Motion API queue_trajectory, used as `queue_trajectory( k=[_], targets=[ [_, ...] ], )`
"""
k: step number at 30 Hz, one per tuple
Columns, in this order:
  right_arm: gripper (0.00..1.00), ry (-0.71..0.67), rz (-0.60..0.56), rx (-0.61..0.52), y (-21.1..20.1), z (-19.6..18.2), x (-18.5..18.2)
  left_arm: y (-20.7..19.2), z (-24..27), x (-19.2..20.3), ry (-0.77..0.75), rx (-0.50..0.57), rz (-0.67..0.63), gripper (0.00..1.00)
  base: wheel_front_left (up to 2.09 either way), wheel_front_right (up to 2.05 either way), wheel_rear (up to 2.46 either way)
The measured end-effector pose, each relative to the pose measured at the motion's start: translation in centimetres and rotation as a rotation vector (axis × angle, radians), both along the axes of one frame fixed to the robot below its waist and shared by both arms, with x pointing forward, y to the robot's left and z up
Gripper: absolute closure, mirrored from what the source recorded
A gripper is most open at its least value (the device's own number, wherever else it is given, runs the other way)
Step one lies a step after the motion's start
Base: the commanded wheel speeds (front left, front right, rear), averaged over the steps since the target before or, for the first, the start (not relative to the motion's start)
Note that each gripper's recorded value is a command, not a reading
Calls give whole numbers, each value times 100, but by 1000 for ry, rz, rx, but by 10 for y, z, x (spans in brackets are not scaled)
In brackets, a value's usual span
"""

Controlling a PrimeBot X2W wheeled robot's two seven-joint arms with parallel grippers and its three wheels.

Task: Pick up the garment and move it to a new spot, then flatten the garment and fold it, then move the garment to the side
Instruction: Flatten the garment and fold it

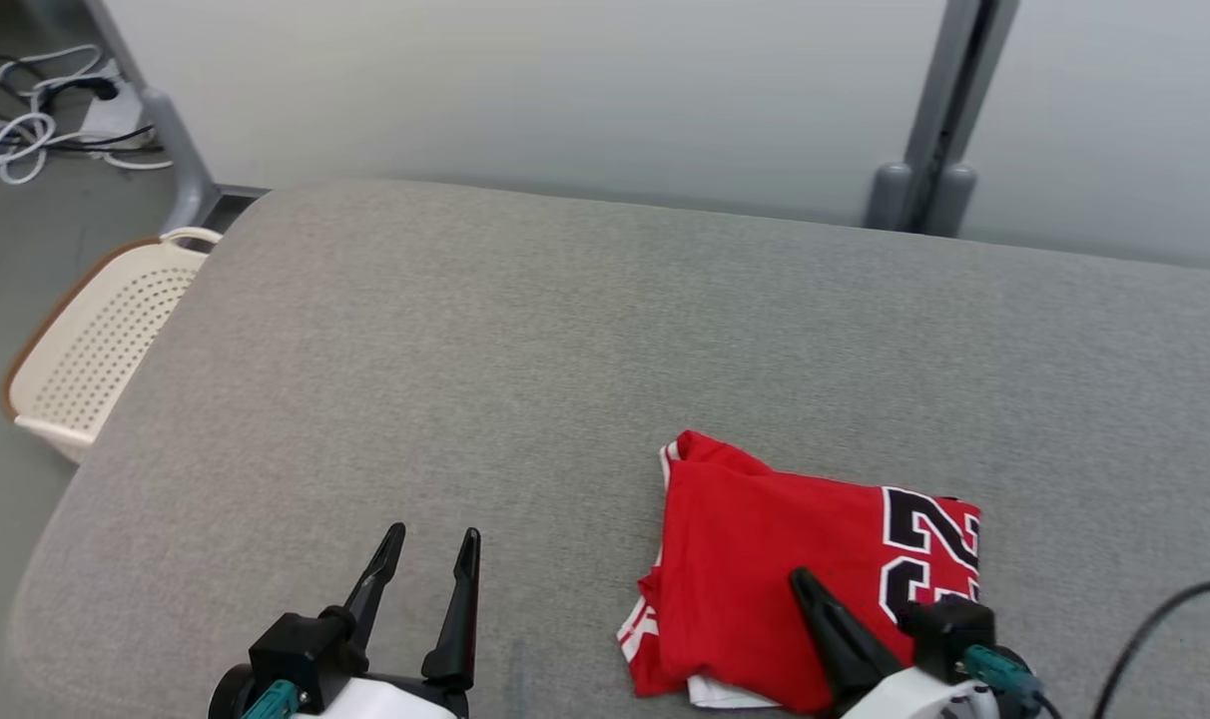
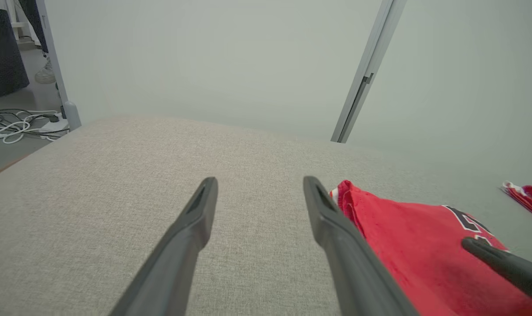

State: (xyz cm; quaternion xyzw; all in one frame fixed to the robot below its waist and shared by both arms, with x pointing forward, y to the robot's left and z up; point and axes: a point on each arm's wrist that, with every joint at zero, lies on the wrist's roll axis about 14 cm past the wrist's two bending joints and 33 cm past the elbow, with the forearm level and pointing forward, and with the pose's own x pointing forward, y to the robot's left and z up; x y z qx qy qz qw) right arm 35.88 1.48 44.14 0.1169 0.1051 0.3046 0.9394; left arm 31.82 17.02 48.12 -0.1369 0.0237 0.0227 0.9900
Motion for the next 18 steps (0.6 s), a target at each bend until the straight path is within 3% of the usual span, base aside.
queue_trajectory(
  k=[18],
  targets=[
    [100,153,357,-110,76,-55,-57,31,0,-15,1,0,119,0,0,0,0]
  ],
)
